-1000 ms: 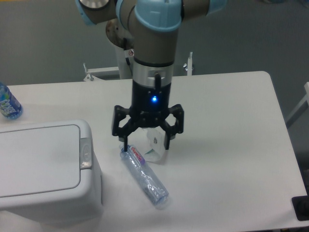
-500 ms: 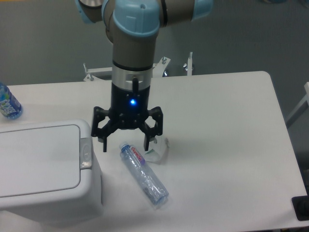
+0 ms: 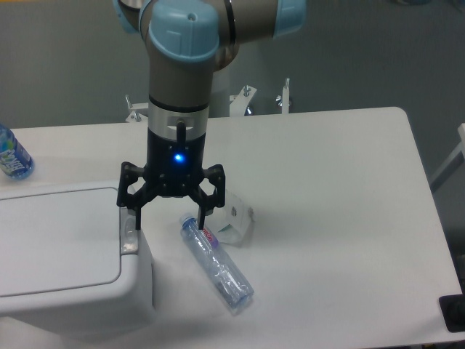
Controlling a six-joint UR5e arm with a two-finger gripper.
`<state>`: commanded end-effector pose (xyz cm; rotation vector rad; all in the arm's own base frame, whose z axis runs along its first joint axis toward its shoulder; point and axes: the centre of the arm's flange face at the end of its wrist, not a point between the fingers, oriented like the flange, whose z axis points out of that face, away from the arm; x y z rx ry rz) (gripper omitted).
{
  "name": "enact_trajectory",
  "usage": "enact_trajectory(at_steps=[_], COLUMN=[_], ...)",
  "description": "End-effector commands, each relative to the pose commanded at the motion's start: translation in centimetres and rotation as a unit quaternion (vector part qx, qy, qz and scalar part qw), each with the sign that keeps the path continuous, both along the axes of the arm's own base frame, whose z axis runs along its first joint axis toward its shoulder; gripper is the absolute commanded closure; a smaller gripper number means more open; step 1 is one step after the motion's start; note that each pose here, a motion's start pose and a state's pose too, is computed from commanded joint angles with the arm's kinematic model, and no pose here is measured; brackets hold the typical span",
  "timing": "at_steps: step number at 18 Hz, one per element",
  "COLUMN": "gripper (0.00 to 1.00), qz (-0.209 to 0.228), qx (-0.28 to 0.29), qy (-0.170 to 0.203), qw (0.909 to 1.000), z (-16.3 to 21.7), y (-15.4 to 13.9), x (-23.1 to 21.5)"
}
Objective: Open the trash can
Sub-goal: 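Push the lid open, swinging it away from the can opening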
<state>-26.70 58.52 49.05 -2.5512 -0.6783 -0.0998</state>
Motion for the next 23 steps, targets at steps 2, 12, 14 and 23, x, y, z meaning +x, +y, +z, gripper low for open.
enact_trajectory(at_steps=[2, 12, 14, 23], gripper=[0.00, 0.00, 0.00, 0.00], qz=[0.000, 0.000, 0.000, 0.001], qx=[-0.002, -0.008, -0.008, 0.028], qy=[-0.001, -0.005, -0.005, 0.028], qw=[1.0000, 1.0000, 1.0000, 0.9992], z=[-0.3, -1.2, -1.2, 3.6], y=[0.1, 0.3, 0.3, 0.3], x=[-0.1, -0.3, -0.3, -1.5])
